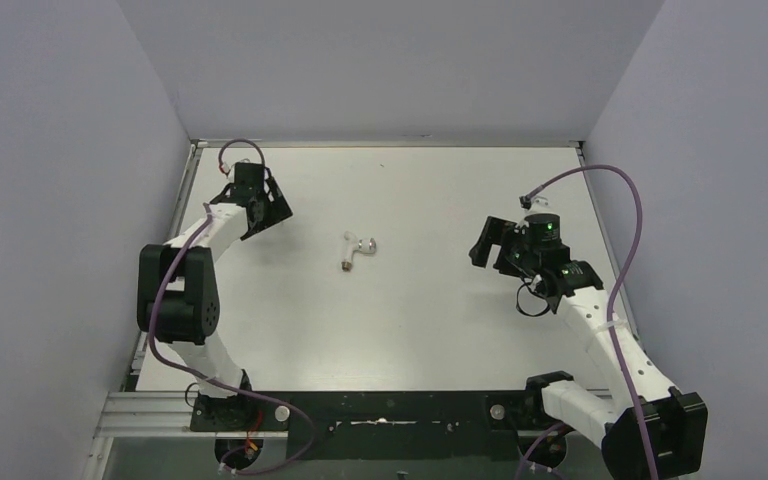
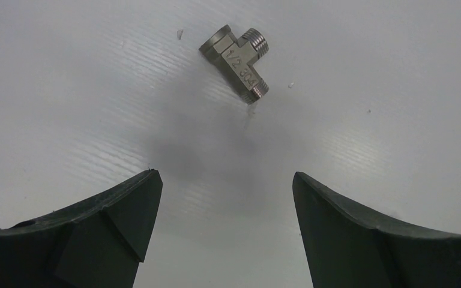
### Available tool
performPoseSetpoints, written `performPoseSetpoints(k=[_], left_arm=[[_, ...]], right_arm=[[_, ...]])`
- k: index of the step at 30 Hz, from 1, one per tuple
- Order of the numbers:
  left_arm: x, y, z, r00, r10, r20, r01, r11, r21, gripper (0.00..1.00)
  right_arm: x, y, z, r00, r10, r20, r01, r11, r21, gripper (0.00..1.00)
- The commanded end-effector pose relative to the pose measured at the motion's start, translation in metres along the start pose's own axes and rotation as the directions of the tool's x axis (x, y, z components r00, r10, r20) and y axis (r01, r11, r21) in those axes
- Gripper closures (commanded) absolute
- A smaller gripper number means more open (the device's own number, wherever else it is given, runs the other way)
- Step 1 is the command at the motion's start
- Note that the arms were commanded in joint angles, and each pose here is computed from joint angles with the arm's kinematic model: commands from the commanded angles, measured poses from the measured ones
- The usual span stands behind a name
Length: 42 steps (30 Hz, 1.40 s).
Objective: Install the water faucets
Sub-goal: Pick up the adaptor at the center of the board.
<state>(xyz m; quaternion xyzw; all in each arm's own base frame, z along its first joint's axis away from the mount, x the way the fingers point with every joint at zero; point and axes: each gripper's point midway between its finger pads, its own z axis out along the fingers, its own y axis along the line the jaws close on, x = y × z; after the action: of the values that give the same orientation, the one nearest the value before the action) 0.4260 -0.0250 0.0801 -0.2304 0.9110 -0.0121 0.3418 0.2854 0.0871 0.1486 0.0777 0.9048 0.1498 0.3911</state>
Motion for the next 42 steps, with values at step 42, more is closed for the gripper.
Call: performPoseSetpoints(k=[42], left_arm=[[-0.045,-0.016,0.088,0.943,-0.312,0.118,0.333,0.885,-0.326,0.4]], right_arm=[[0.006,-0.01,-0.013,0.997,0.047,0.055,-0.05,0.998,0.049,0.0]])
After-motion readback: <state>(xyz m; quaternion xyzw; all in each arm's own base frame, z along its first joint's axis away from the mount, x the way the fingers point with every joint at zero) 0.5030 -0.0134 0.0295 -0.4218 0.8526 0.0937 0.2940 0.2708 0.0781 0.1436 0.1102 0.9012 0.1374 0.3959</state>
